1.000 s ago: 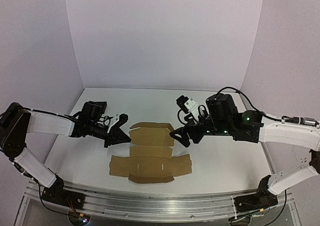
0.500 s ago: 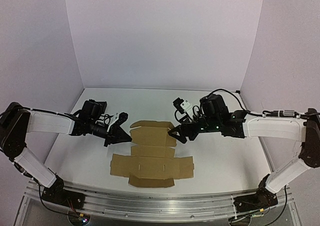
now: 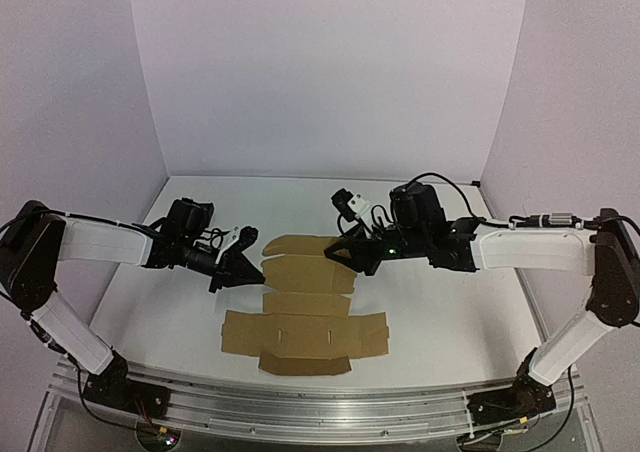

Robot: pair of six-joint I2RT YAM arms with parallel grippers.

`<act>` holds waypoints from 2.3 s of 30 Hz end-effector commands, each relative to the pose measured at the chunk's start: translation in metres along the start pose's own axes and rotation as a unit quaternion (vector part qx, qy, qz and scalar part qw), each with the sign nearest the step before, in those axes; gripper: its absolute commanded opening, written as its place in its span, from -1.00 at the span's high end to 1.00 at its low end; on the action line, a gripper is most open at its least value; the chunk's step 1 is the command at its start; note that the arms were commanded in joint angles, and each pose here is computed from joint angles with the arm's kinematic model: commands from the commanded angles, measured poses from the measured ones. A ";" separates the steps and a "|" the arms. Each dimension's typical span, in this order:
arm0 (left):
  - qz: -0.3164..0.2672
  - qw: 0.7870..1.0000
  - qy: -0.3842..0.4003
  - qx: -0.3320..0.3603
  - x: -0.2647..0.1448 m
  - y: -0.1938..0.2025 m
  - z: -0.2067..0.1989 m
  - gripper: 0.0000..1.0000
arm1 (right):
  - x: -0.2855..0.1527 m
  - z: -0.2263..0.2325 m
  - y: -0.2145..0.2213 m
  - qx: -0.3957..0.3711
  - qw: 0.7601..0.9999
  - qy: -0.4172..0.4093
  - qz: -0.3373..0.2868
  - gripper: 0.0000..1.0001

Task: Fold the paper box

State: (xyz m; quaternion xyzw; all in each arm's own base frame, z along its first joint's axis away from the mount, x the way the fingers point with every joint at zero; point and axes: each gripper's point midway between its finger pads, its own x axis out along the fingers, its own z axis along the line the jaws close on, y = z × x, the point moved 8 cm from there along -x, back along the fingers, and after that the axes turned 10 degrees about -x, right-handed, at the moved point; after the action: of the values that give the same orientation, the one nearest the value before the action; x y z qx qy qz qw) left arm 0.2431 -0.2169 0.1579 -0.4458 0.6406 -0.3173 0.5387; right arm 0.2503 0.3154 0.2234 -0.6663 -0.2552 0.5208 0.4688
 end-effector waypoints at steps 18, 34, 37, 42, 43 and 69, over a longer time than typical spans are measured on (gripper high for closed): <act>0.000 0.986 -0.025 0.167 -0.018 -0.008 -0.004 -0.33 | -0.014 -0.004 -0.026 0.068 0.996 -0.030 -0.048 1.00; 0.178 0.888 0.151 0.397 0.017 0.056 -0.098 -0.69 | 0.002 -0.012 -0.009 0.174 0.984 -0.004 -0.019 1.00; 0.190 0.883 0.137 0.407 0.026 0.062 -0.088 -0.72 | 0.002 -0.011 -0.007 0.194 0.981 -0.006 -0.017 1.00; 0.174 0.883 0.096 0.426 0.037 0.061 -0.080 -0.68 | 0.001 -0.008 -0.008 0.231 0.973 -0.022 -0.019 1.00; 0.173 0.882 0.094 0.428 0.038 0.061 -0.079 -0.61 | 0.000 -0.007 -0.008 0.238 0.971 -0.023 -0.021 1.00; 0.157 0.916 0.047 0.367 0.050 0.020 -0.068 0.32 | -0.012 0.017 -0.006 0.402 0.902 -0.150 -0.046 0.93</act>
State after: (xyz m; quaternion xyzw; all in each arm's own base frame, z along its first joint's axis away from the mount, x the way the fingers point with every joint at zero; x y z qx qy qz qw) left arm 0.1666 -0.2521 0.1164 -0.0737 0.5823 -0.4571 0.6682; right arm 0.2397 0.3165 0.2100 -0.3623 -0.0824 0.6421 0.6706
